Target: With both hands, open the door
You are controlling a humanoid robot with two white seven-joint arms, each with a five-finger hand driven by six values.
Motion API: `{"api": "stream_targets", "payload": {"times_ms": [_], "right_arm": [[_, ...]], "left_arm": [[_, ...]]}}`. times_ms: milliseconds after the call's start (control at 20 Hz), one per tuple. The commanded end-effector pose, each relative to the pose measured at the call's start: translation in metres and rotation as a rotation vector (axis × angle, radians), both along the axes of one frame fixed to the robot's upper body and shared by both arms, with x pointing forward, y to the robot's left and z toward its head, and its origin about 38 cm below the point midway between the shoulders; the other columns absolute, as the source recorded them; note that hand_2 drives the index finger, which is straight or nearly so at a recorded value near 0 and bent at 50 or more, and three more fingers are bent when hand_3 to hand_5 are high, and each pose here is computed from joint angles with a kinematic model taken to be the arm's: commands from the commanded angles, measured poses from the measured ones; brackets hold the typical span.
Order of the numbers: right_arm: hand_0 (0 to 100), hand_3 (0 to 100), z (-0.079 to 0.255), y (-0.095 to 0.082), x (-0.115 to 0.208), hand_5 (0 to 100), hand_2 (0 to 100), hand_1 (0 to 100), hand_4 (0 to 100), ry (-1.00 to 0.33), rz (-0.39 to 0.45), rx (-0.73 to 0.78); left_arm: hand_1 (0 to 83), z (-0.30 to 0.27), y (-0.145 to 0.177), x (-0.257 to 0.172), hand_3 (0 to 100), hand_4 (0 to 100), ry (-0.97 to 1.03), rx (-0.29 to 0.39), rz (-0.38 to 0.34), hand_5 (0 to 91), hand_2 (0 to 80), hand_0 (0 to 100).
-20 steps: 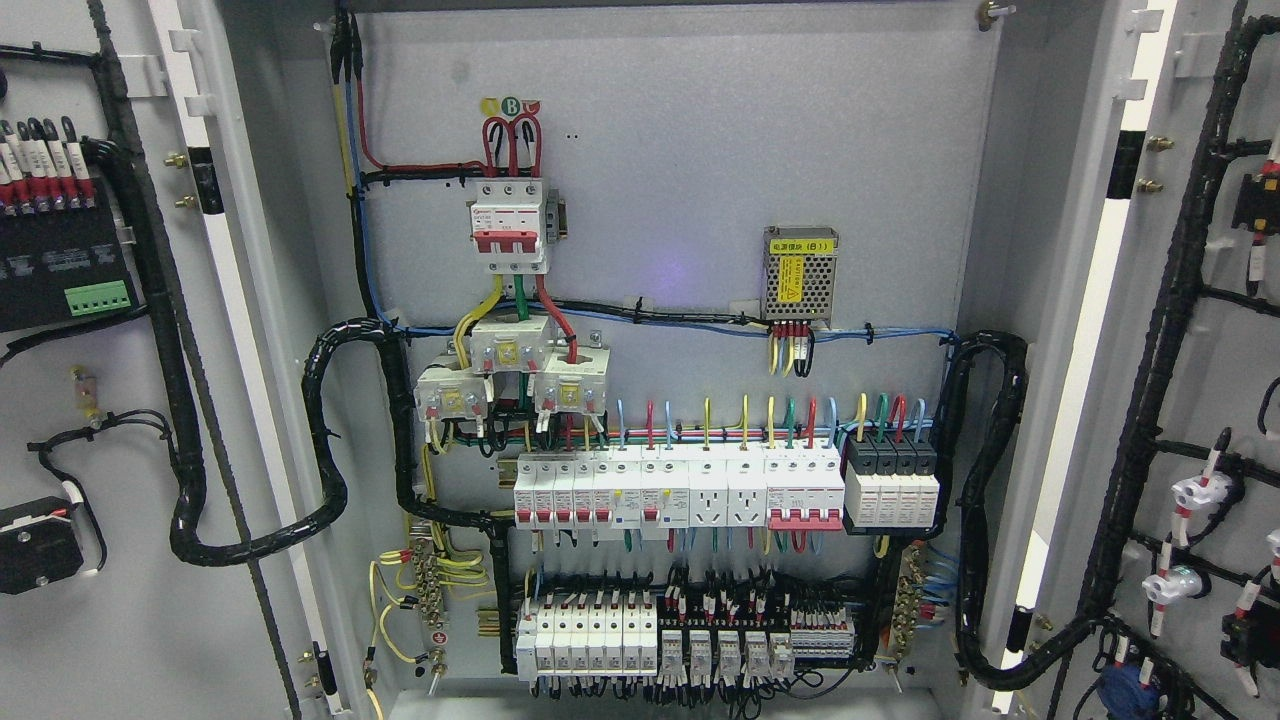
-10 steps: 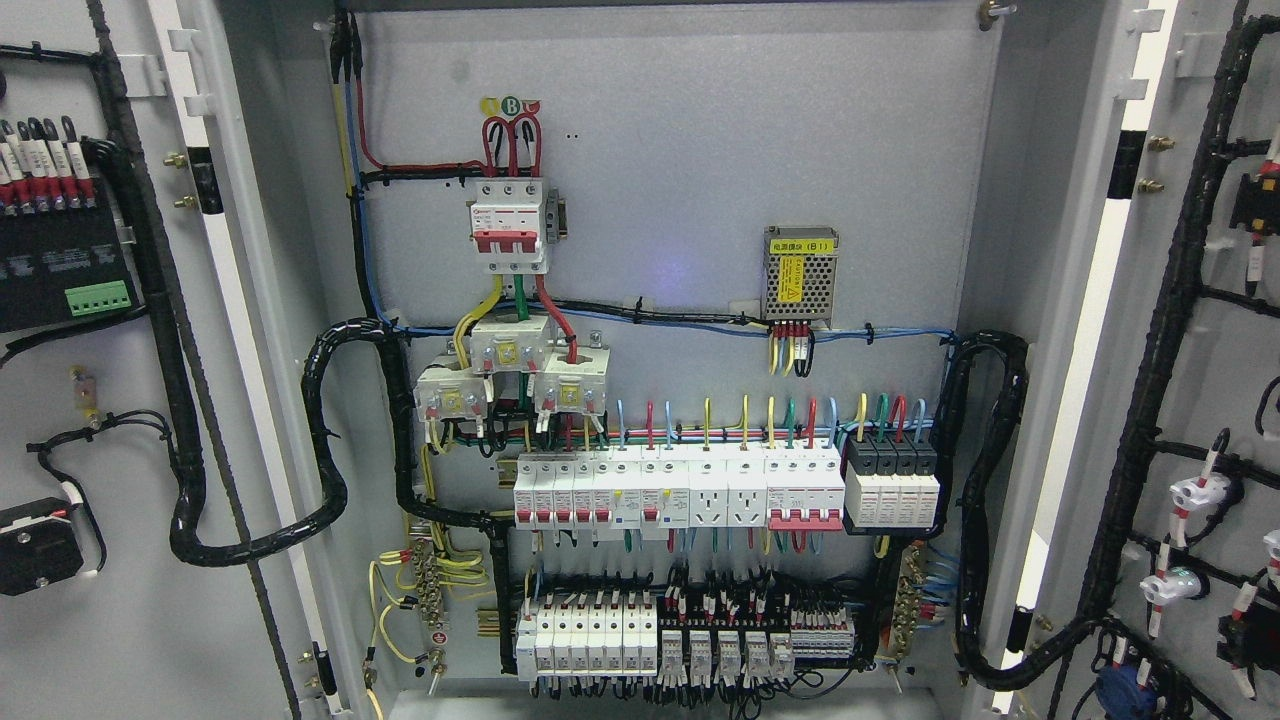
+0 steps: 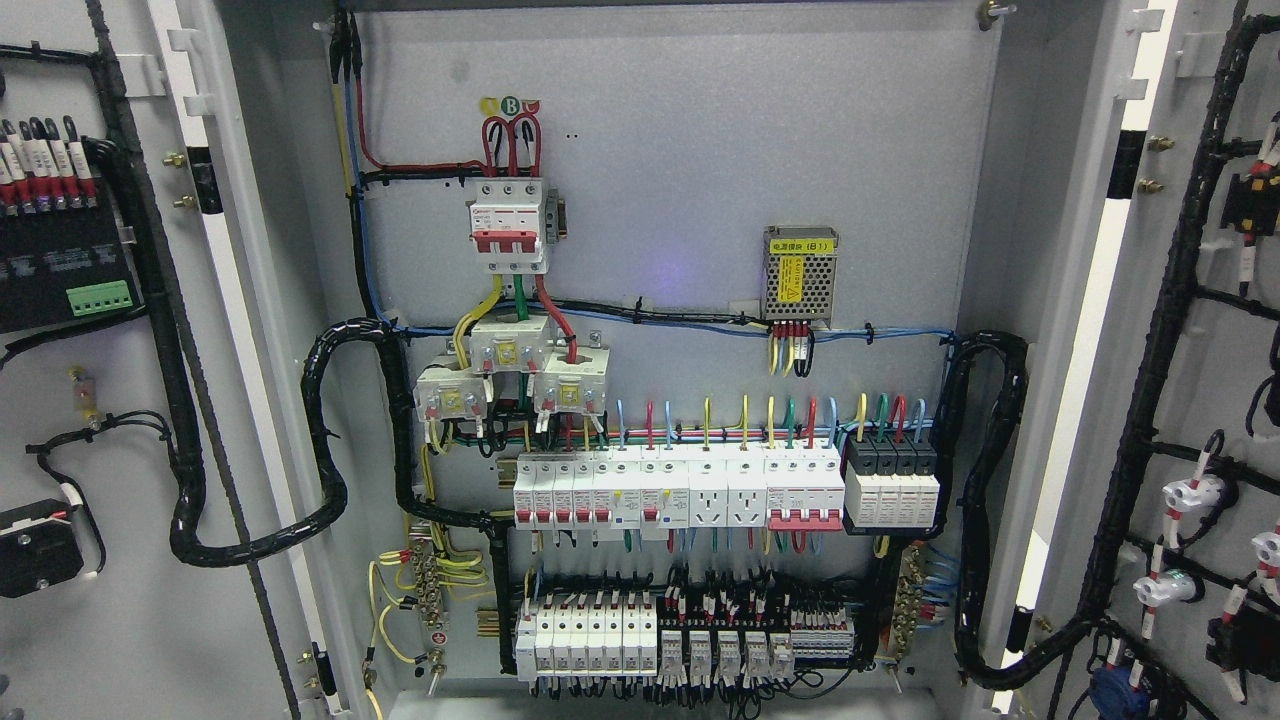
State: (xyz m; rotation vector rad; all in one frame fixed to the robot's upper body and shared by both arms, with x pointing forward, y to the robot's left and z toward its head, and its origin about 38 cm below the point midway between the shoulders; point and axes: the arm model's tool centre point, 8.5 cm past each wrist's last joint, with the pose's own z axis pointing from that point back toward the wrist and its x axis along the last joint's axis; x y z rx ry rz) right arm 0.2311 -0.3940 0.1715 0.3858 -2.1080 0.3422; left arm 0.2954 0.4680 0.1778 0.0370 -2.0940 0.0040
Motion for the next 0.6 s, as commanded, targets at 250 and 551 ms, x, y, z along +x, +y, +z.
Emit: {"api": "stream_targets", "payload": {"times_ms": [250, 551], "right_arm": [[0, 0, -0.049, 0.061, -0.019, 0, 0, 0, 0, 0.142, 0.158, 0.048], [0, 0, -0.106, 0.101, -0.055, 0, 0, 0, 0, 0.293, 0.216, 0.044]], "left_arm": [[0.0, -0.014, -0.091, -0.045, 0, 3, 0.021, 0.021, -0.255, 0.0, 0.0, 0], [0.0, -0.061, -0.135, -0.081, 0, 3, 0.128, 0.078, -0.370, 0.0, 0.0, 0]]}}
